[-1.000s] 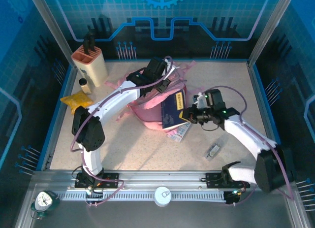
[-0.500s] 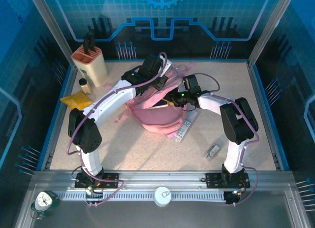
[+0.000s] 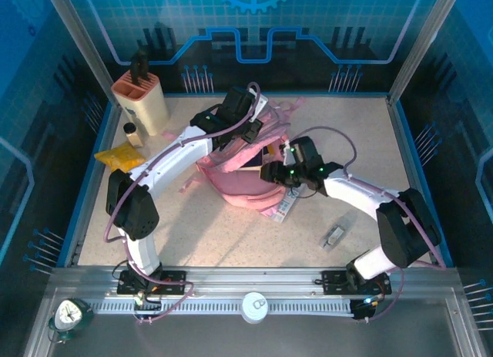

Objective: Pack the student bag

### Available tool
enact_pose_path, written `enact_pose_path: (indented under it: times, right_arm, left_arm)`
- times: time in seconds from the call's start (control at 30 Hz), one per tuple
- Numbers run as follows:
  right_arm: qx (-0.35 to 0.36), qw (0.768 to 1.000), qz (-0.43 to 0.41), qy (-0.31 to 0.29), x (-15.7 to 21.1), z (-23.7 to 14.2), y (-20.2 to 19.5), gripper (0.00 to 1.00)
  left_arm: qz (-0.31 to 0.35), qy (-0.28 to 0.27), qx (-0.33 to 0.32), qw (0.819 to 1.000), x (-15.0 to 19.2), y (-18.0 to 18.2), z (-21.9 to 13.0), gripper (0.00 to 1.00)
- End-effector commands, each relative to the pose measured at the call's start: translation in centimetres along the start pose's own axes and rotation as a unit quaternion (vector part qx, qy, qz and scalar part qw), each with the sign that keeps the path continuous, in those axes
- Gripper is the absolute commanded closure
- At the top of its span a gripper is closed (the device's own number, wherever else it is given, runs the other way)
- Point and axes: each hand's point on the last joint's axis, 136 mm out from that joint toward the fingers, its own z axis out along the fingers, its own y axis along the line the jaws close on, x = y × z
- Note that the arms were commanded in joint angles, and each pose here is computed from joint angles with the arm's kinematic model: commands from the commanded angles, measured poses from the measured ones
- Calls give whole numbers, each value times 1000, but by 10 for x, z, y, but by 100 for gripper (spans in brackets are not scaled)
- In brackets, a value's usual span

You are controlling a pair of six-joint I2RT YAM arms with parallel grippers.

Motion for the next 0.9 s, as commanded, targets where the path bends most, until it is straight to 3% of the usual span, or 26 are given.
enact_pose_path:
  times: [0.0, 0.17, 0.27, 0.47, 0.67, 0.87]
  right_arm:
    - [-5, 1000, 1, -3, 7, 11, 3, 71]
    - [-11, 999, -12, -31, -28, 44, 16, 85]
    - [36, 997, -18, -72, -55, 60, -1, 92]
    - [84, 985, -25, -147, -95, 56, -22, 92]
    - [86, 985, -89, -123, -66, 37, -12, 86]
    - [71, 985, -122, -103, -21, -9, -6, 71]
  left_arm:
    - [-18, -68, 3, 998, -36, 6, -35, 100]
    - [-26, -66, 8, 997, -35, 4, -34, 100]
    - [-29, -65, 6, 997, -35, 5, -34, 100]
    - [-37, -64, 8, 997, -33, 6, -36, 100]
    - [-47, -48, 17, 998, -25, 1, -29, 100]
    - [-81, -14, 47, 995, -2, -11, -18, 100]
